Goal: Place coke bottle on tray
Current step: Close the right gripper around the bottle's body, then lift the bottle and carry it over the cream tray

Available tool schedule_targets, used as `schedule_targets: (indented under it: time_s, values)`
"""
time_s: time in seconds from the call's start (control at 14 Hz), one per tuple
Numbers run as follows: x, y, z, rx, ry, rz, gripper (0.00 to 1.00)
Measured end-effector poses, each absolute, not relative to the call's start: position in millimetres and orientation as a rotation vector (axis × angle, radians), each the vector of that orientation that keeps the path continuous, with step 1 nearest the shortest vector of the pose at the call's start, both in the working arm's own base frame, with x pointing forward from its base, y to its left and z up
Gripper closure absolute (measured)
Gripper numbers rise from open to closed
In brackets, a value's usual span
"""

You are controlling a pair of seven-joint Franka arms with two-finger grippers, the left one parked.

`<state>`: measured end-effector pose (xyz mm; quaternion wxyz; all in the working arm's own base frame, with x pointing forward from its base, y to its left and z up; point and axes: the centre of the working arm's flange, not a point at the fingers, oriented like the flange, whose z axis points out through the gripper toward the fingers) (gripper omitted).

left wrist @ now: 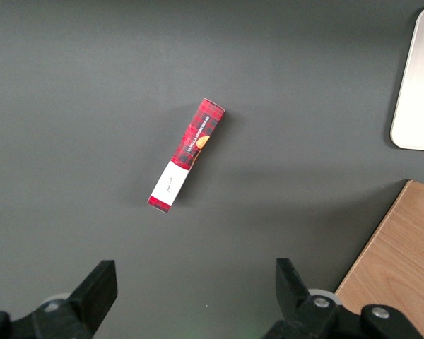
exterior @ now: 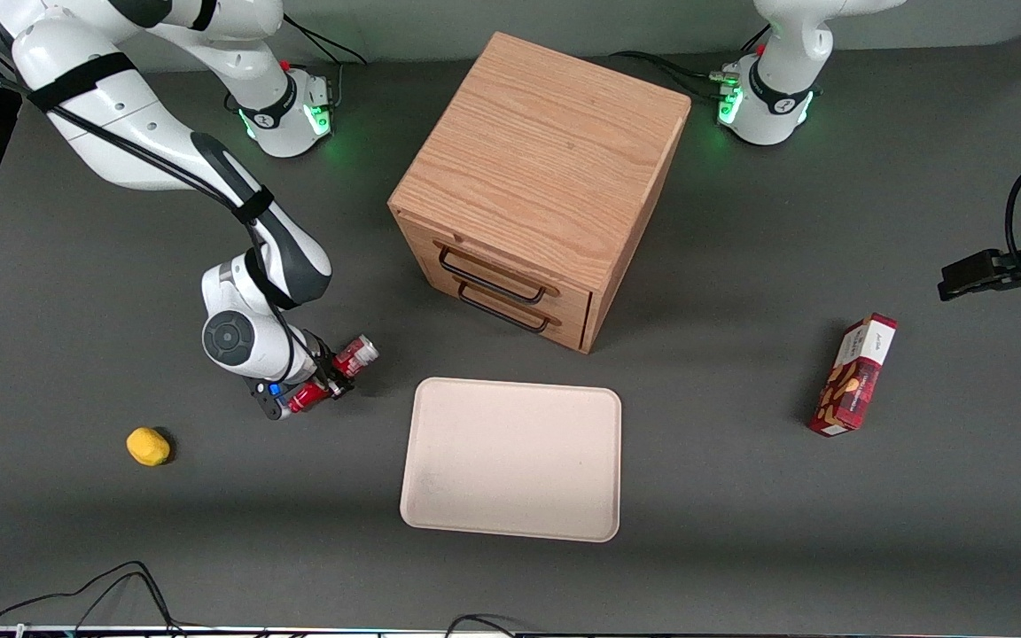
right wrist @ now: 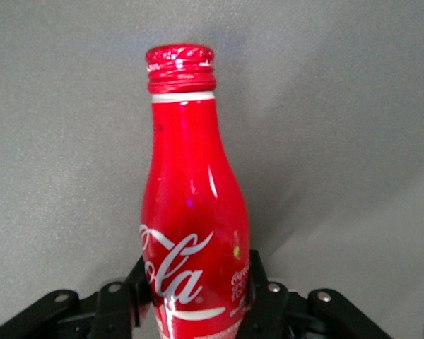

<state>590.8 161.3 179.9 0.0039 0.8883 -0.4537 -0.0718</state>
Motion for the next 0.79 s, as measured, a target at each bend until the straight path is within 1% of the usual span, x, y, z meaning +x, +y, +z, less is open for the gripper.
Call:
schedule_targets:
  time_s: [0.14, 0.29, 0.43, 0.79]
  values:
    - [596, 161, 187, 2.798, -1.421, -0.196, 0.45]
    - [610, 162, 209, 2.831, -1.392, -0.147, 0.45]
    - [628, 161, 246, 2.855, -1.32, -0.129, 0.45]
    - [675, 169, 364, 2.97, -1.087, -0.082, 0.45]
